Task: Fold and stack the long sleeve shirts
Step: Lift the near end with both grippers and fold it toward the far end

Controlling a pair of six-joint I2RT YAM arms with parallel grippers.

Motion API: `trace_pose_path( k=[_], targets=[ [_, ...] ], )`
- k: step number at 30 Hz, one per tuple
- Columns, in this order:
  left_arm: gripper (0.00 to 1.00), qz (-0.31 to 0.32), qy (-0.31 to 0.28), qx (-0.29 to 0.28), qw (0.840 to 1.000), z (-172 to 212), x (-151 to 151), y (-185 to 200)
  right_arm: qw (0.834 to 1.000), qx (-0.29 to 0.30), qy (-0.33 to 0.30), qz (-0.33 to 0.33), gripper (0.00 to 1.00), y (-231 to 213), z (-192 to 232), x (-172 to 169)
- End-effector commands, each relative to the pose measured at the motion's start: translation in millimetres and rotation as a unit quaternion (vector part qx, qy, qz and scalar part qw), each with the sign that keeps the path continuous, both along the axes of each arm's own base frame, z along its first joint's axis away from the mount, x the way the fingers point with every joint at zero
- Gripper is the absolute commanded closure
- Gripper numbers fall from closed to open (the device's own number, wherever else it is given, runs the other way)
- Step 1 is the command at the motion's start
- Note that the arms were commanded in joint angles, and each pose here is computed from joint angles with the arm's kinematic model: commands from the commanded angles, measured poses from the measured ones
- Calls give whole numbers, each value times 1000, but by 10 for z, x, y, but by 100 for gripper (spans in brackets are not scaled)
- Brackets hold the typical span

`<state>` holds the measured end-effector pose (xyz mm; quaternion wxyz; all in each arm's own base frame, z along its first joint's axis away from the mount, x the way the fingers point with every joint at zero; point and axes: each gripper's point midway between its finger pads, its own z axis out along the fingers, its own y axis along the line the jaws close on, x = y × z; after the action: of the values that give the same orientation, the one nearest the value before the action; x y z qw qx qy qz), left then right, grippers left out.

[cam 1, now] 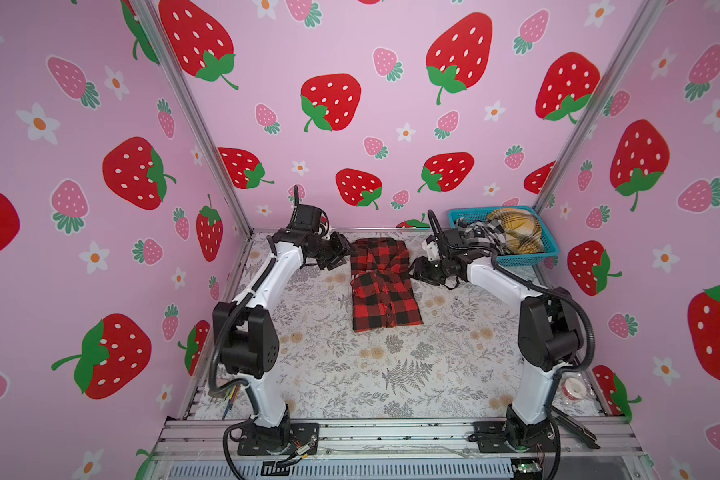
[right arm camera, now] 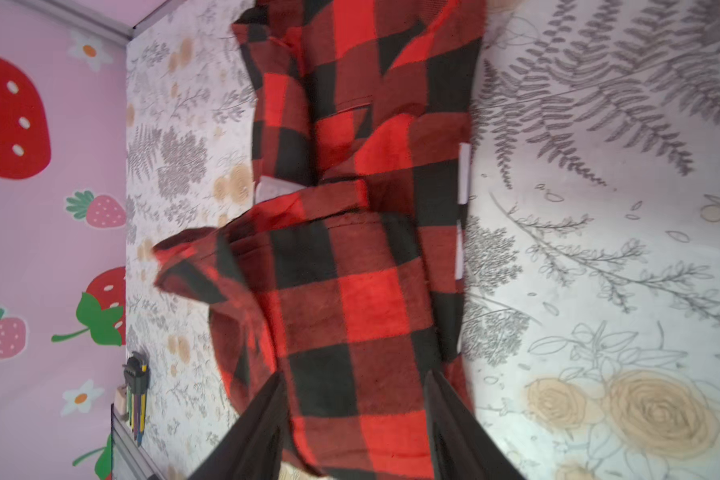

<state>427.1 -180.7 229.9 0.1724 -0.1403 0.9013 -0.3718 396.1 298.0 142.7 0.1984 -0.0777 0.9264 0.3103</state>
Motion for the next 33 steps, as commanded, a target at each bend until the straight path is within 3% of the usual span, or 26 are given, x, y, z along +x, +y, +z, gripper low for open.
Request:
trace_pose_path(
  k=[1, 4, 7, 13, 20, 22, 25, 28, 33],
  targets=[
    [53, -30, 90, 10, 995, -712, -435, -57, 999, -37, -5, 26, 41, 7, -218, -86],
    [69, -46, 104, -23, 993, -862, -524, -216, 999, -11, -5, 53, 37, 58, -259, 30],
    [76, -61, 116, -13, 991, -1008, -439, -314, 996, -6, -8, 91, 35, 166, -346, 135],
    [76, -51, 106, 23, 993, -1149, 33, -316, 992, -12, -3, 126, 34, 284, -635, 383],
    [74, -56, 138, 69, 986, -1516, 241, -269, 986, 27, 11, 163, 37, 524, -789, 501],
    [74, -59, 148, 73, 984, -1611, 256, -272, 986, 18, 19, 162, 45, 522, -855, 545],
    [74, -64, 157, 71, 983, -1720, 269, -310, 987, 12, 23, 159, 70, 500, -852, 552],
    [74, -67, 158, 68, 983, -1777, 304, -352, 990, 8, 8, 141, 85, 426, -724, 530],
    [72, -78, 124, 42, 988, -1560, 396, -538, 996, -10, -33, 81, 94, 177, -432, 448]
  ],
)
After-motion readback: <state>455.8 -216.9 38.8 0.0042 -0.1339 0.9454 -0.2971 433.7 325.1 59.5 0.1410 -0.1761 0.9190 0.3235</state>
